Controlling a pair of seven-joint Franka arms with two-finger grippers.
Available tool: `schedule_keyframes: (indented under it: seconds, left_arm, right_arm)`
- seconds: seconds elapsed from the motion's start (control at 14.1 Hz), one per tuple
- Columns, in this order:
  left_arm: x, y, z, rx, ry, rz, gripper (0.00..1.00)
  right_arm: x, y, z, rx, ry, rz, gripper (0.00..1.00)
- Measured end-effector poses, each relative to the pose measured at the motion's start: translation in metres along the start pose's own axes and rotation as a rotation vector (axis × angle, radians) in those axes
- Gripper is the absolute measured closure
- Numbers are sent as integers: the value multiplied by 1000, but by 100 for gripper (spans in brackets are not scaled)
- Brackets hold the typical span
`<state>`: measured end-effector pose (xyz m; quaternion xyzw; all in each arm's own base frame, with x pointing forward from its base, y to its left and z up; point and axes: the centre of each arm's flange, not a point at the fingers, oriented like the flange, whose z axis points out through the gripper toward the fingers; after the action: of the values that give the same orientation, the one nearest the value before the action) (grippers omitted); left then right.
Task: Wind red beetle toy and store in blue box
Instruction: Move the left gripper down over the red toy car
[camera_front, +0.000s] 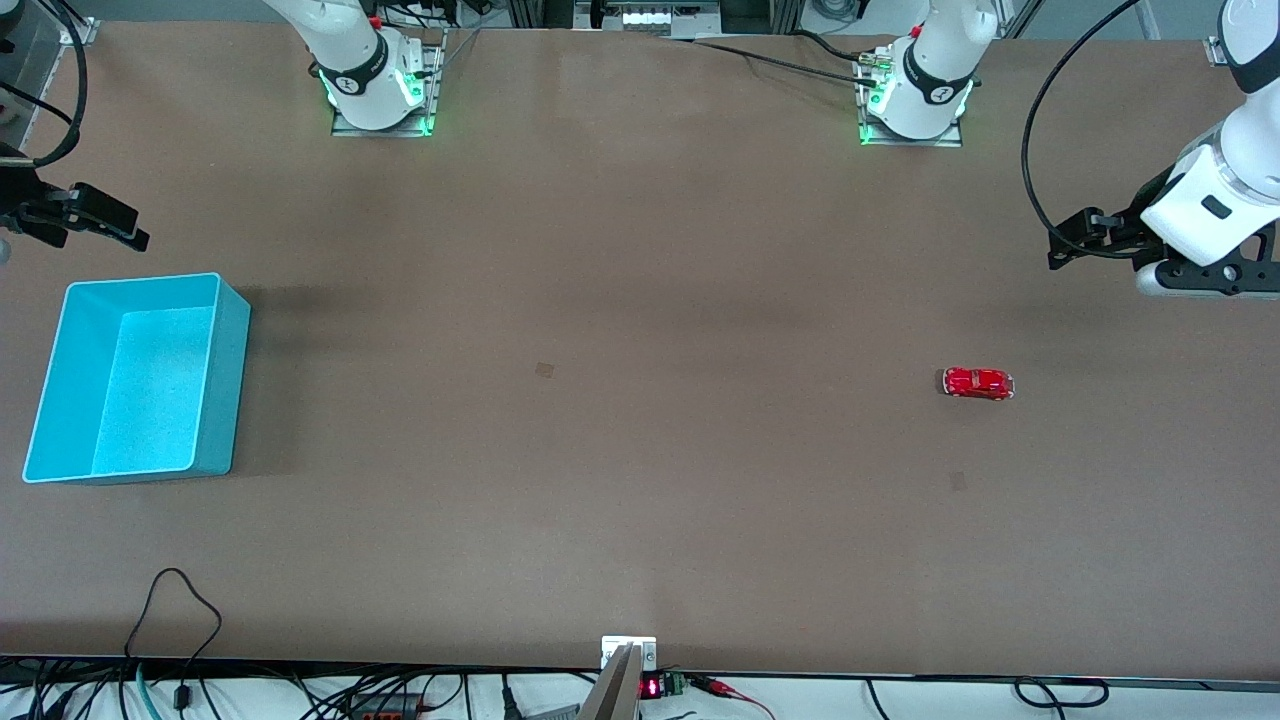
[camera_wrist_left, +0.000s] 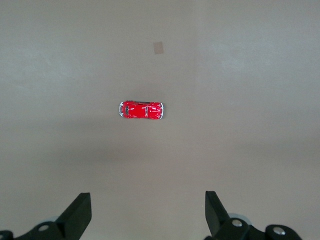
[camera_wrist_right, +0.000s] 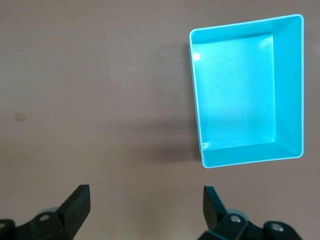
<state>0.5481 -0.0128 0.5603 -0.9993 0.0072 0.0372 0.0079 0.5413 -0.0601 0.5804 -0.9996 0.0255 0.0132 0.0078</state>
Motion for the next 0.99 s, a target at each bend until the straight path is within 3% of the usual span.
schedule_keyframes:
  seconds: [0.57,0.85,0.99]
  left_arm:
    - [-1,0,-2,0,-17,0,0]
    - [-10,0,11,1,-155,1,0]
    - [-22,2,24,4,-289,6,0]
  right_arm:
    - [1,0,-1,0,9,14,0]
    - [1,0,0,0,9,15,0]
    - [1,0,0,0,8,15,0]
